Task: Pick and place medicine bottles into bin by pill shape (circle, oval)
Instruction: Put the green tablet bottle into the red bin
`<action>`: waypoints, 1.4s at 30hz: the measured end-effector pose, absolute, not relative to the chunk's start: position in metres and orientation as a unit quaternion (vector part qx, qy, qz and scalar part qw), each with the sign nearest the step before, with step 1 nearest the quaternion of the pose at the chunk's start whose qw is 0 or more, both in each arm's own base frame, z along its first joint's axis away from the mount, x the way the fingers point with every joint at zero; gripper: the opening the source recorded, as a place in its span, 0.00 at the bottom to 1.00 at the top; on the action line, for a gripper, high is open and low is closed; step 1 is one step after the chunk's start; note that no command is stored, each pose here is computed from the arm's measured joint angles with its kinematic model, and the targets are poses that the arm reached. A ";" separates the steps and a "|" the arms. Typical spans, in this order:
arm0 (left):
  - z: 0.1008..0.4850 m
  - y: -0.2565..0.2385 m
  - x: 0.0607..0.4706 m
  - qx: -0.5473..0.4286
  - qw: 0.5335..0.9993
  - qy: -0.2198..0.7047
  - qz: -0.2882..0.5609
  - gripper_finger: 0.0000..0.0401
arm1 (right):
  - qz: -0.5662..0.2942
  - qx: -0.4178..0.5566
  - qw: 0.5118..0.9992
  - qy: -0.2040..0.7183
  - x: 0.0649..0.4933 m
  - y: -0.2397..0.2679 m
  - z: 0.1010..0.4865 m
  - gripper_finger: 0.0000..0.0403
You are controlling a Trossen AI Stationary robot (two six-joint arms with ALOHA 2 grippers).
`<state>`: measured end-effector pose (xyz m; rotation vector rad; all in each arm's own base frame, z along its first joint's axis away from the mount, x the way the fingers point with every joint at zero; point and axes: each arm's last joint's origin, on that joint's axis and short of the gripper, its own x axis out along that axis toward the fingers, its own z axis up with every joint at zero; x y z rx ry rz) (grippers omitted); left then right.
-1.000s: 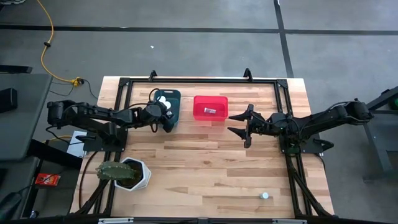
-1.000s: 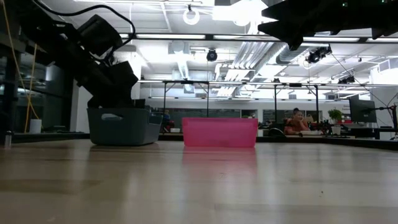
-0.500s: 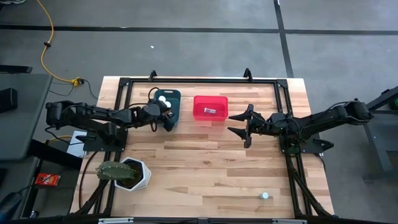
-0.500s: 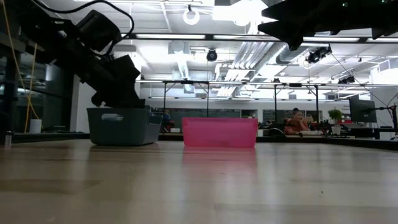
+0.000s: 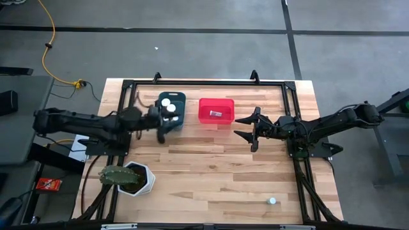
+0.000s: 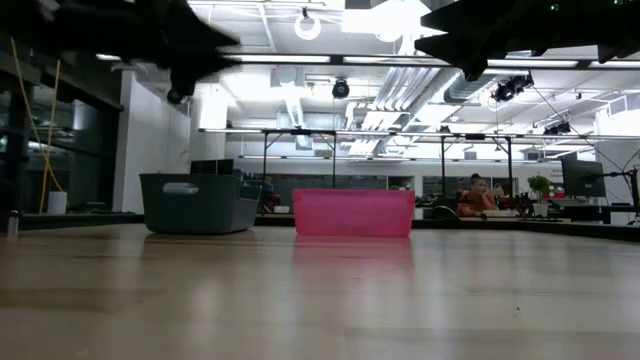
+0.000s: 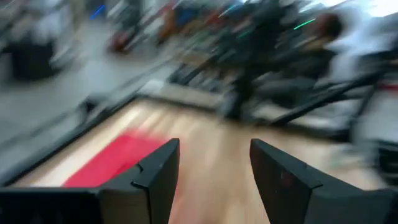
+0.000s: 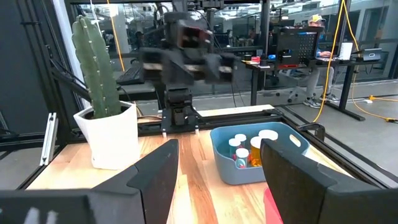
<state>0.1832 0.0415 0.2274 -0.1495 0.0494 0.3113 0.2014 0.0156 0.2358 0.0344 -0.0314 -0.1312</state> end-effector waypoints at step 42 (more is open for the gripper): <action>0.215 0.025 0.153 -0.038 0.985 -0.089 0.145 0.46 | 0.013 0.056 0.988 0.142 0.214 0.081 0.278 0.55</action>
